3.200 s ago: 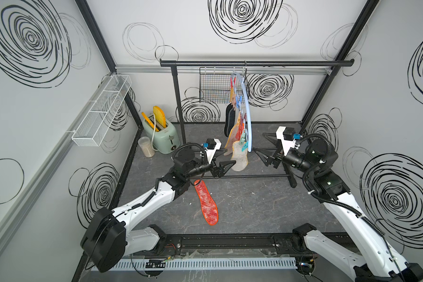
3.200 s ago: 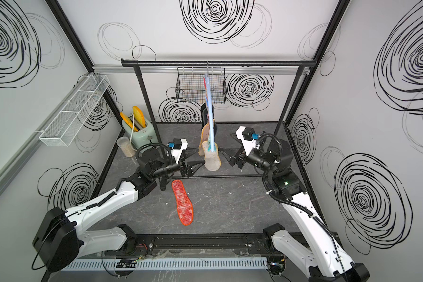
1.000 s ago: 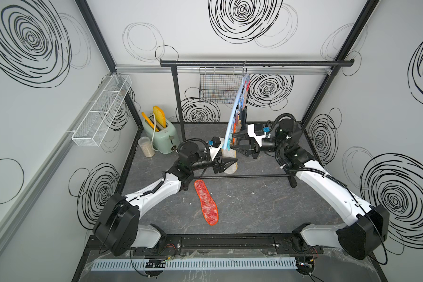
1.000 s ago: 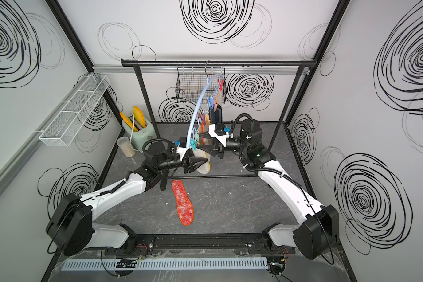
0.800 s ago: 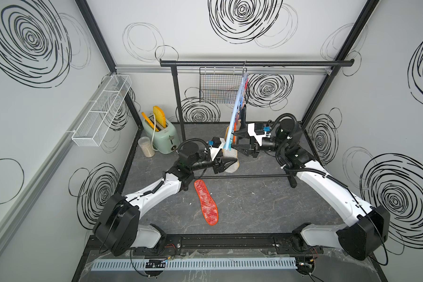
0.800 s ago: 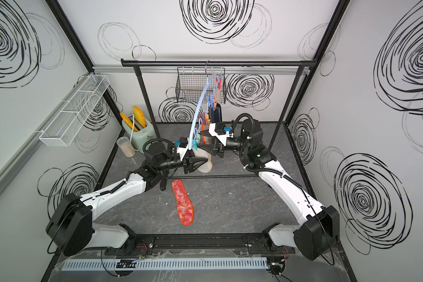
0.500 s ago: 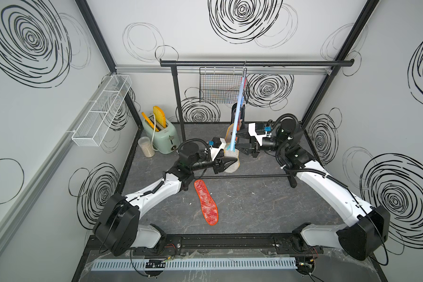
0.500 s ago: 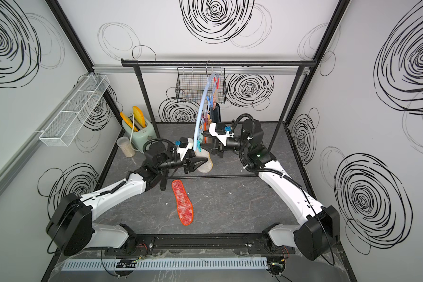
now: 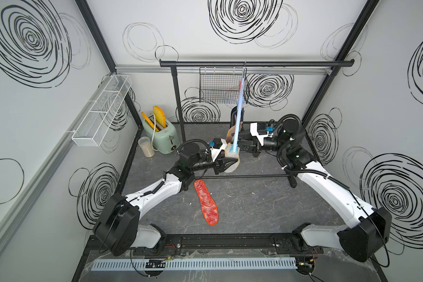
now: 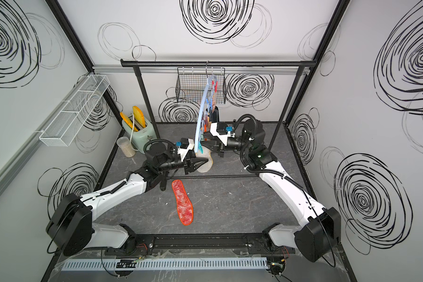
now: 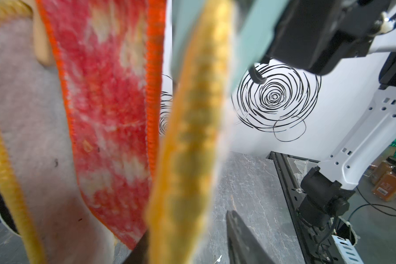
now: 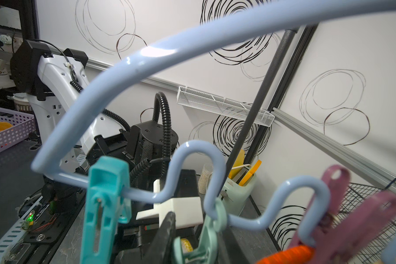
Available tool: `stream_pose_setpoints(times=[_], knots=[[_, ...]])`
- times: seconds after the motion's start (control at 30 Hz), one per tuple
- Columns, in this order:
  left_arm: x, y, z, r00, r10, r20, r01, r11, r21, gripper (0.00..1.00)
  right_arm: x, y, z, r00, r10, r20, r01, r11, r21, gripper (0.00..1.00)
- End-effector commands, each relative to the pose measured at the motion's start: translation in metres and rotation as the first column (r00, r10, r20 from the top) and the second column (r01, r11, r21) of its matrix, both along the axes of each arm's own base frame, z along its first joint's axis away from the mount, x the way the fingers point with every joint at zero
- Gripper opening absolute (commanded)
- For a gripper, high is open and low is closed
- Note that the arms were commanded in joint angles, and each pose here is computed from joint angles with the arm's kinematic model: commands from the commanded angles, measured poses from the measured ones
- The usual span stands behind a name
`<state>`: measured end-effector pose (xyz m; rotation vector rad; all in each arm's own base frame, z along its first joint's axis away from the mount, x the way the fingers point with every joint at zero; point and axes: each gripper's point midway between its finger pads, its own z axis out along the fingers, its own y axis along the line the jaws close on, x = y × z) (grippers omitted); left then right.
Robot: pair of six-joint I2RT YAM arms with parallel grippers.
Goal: Take the shoe insoles off the hanger
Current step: Open the clamp at the hanger.
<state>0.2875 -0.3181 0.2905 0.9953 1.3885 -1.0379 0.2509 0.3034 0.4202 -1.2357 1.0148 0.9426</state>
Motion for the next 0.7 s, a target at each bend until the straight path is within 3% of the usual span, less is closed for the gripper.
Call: stream_pose_setpoints(times=[0.0,0.3,0.53,0.67], knots=[[-0.0030,-0.0033,0.0080,0.999,-0.025,0.035,0.025,1.000,0.000,0.38,-0.0133,-0.0019,0.0050,0.999,0.035,0.034,-0.036,0.999,0.007,0.27],[-0.0050,-0.0032,0.0064,0.999,-0.026,0.037,0.026,1.000,0.005,0.01,-0.0135,-0.0024,0.0052,0.999,0.033,0.033,-0.033,0.999,0.005,0.25],[-0.0075,-0.0037,0.0083,0.999,-0.026,0.041,0.026,1.000,0.006,0.00,-0.0147,-0.0023,0.0064,0.999,0.038,0.034,-0.039,0.999,0.006,0.23],[-0.0082,-0.0033,0.0084,0.999,-0.020,0.042,0.020,1.000,0.009,0.00,-0.0150,-0.0026,0.0067,0.999,0.038,0.035,-0.038,0.999,0.006,0.16]])
